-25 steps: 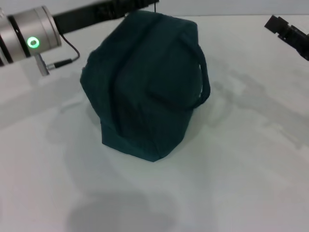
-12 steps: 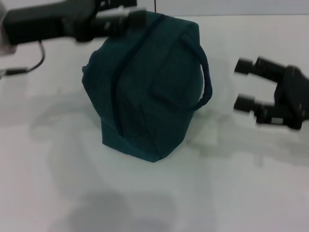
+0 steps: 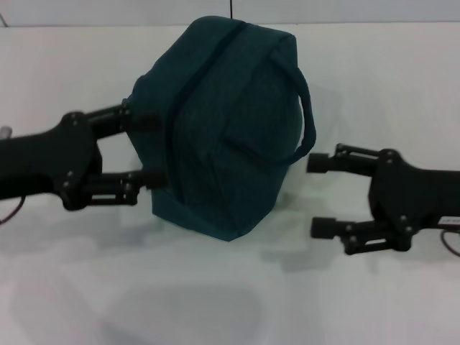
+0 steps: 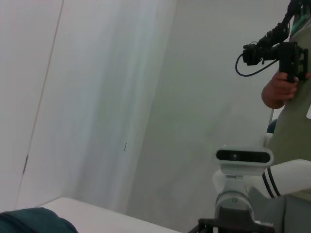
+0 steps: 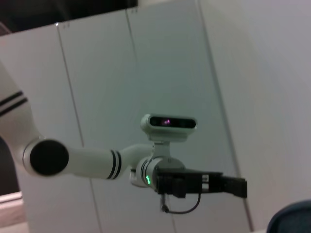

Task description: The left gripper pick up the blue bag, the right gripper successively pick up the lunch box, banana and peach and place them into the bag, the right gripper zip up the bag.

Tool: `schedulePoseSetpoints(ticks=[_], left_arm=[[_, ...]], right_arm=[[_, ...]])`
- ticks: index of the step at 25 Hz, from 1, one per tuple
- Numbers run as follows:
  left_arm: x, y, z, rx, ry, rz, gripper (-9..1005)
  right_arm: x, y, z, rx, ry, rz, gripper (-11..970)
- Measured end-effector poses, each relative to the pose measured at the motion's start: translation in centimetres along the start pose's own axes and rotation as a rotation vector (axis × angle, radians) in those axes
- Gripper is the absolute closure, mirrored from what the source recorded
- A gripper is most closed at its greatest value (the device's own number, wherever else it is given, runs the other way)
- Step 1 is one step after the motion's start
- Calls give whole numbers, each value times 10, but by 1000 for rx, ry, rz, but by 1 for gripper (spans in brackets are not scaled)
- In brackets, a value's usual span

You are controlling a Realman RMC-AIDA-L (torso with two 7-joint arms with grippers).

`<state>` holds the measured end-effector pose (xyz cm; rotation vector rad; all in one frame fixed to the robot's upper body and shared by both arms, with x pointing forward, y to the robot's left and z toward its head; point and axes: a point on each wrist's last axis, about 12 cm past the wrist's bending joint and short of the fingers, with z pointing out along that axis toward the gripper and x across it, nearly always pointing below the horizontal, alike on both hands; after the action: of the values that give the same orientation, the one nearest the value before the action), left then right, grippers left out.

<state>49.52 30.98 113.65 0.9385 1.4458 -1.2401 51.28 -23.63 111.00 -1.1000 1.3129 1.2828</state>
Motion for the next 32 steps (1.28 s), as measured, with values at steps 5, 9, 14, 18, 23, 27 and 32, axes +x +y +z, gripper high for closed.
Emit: schedulePoseSetpoints(ticks=[5, 9, 14, 18, 23, 27, 32], left_arm=[[15, -4, 1, 11, 28, -23, 110], [19, -6, 3, 18, 40, -31, 110], [24, -8, 5, 27, 58, -46, 110], [26, -9, 8, 35, 66, -53, 110], [27, -9, 10, 42, 71, -59, 110], [28, -9, 12, 51, 77, -63, 110], [28, -10, 13, 53, 76, -60, 110]], right_arm=[[6, 1, 10, -22, 34, -1, 91], [5, -1, 12, -28, 33, -6, 91], [4, -2, 11, -18, 26, -9, 91], [4, -3, 10, -10, 28, -9, 91], [4, -3, 11, -8, 29, -10, 91], [3, -3, 11, -10, 29, -14, 91], [3, -3, 11, -11, 29, -16, 91]])
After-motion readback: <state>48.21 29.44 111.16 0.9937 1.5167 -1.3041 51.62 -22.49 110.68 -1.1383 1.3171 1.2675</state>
